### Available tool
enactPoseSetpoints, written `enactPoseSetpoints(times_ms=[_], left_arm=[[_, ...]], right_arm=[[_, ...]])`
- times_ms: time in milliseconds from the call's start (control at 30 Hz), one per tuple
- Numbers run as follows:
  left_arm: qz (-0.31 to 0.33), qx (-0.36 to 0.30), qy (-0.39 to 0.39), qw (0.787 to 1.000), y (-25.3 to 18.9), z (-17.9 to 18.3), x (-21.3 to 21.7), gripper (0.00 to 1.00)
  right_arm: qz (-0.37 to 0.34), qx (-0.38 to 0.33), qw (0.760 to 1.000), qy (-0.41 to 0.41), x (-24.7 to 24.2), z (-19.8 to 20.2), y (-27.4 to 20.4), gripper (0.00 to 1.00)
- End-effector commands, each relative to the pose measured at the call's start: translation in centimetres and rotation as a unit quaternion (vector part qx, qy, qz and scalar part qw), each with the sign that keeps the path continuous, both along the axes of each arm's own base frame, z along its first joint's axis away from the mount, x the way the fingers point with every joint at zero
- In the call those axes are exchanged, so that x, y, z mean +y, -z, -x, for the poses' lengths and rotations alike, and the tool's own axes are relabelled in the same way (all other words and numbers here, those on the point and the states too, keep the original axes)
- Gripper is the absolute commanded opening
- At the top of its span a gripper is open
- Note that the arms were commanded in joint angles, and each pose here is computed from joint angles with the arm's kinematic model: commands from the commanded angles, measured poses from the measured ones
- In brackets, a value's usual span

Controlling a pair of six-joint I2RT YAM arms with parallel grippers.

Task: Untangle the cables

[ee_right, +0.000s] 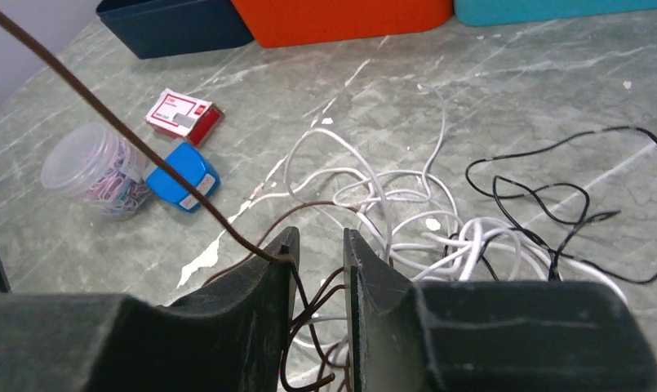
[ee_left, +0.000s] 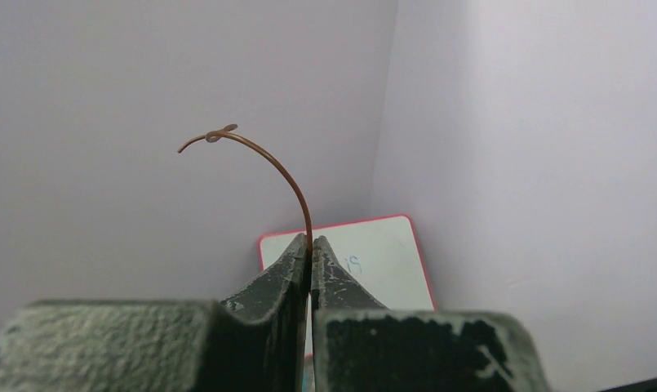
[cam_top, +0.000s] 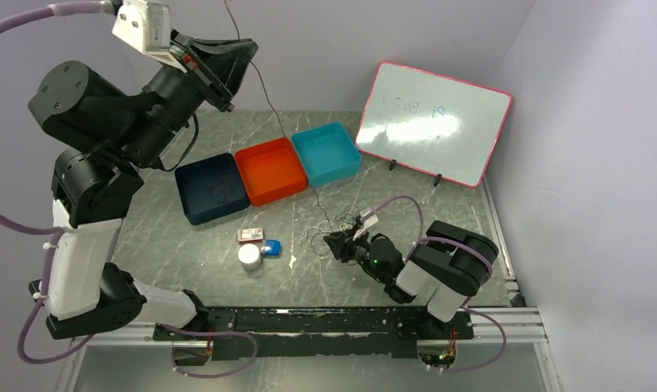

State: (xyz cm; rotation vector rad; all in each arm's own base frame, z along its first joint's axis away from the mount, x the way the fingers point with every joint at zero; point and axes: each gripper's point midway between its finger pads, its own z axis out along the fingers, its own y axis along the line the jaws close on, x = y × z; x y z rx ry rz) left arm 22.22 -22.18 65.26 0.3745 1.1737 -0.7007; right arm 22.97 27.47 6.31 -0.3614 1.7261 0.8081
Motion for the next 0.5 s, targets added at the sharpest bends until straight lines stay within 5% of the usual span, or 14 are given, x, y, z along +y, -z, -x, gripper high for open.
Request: enactPoseSetpoints(times_ms=[0, 467], left_arm=[[0.04, -0.042, -0.038, 0.998, -3.3, 0.8, 2.8, 0.07], [0.094, -0.083, -0.114, 0.986, -6.2, 2.4, 8.6, 0.07]], right_arm=[[0.007, 0.01, 1.0, 0.016, -0.9, 0.3, 1.1, 0.3], [0.017, 0.021, 0.999, 0.028, -1.5, 0.3, 2.0, 0.31]])
